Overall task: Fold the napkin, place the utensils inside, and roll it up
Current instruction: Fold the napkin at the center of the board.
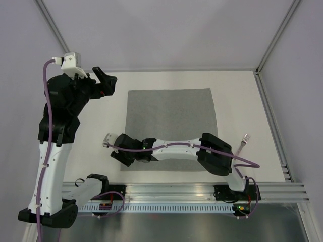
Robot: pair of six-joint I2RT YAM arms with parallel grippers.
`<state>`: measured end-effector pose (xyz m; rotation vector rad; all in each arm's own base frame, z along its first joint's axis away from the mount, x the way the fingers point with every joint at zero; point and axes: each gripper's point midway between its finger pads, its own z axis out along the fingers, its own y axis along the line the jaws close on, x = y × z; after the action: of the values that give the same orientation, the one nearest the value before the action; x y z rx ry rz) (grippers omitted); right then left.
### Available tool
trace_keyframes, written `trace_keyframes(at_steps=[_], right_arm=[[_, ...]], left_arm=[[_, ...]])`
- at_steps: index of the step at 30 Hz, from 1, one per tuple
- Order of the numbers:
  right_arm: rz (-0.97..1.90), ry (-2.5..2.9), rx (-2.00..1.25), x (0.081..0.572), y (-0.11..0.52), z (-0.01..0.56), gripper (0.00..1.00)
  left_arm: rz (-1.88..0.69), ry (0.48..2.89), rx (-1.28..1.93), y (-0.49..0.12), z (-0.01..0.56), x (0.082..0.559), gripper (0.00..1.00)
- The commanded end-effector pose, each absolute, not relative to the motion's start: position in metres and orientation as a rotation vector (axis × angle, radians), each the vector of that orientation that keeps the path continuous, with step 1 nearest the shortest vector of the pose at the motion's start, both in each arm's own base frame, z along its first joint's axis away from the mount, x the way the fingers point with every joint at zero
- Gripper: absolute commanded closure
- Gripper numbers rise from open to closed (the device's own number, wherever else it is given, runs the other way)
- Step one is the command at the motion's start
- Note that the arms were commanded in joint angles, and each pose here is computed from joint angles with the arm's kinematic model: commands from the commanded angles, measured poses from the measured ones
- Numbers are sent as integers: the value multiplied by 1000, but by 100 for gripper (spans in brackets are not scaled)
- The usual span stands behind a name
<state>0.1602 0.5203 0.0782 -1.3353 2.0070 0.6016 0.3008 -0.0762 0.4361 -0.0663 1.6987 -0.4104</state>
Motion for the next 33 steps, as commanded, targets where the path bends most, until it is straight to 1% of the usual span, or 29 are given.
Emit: trace_keyframes(at_steps=[1,6,11,33], right_arm=[[604,2011,-1314,152,535,75,53],[595,2013,-1363,136,541,59,57],[594,2032,-1387,126,545,45,57],[505,2073,-1415,131,540,8,56]], left_arm=[[-438,1738,-83,-80,425,303,0],[-431,1746,-81,-79,420,302,0],[-419,1756,-83,-77,414,302,0],[-388,1777,-70,-74,402,298,0]])
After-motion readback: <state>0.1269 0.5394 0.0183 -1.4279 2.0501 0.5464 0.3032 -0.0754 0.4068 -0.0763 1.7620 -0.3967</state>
